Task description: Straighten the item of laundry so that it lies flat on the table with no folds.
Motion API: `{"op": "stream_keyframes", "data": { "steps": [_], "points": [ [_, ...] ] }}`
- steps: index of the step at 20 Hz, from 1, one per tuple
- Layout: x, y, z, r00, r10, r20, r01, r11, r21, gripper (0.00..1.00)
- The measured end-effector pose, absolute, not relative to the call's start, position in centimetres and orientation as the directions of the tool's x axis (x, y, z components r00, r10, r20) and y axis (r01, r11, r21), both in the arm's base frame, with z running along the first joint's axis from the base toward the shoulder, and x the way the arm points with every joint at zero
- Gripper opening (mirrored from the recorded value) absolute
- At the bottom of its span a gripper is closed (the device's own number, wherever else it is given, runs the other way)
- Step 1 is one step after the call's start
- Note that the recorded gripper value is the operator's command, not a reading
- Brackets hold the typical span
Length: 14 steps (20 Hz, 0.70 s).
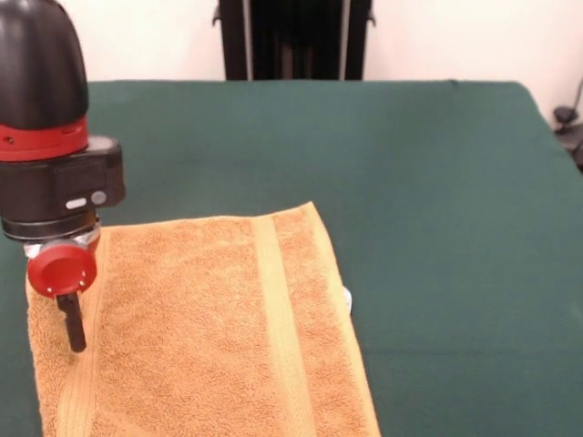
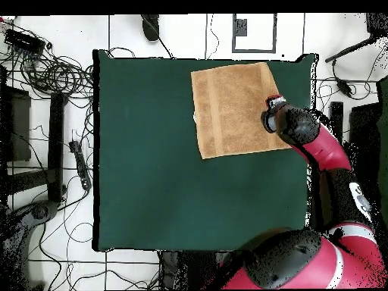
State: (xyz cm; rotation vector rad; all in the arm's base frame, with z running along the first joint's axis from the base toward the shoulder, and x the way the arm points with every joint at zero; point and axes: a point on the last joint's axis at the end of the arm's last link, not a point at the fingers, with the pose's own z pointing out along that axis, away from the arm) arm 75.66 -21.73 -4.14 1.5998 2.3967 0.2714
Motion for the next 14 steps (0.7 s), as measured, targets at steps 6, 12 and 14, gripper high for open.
{"op": "stream_keyframes", "data": {
  "steps": [6, 12, 14],
  "points": [
    [75.48, -22.17, -4.16, -0.361, 0.930, -0.065, 0.873, 0.362, 0.328, 1.00],
    [75.24, -22.29, -4.26, -0.377, 0.924, -0.065, 0.855, 0.374, 0.359, 1.00],
    [75.32, -22.30, -4.26, -0.382, 0.922, -0.065, 0.849, 0.378, 0.368, 1.00]
  ]
}}
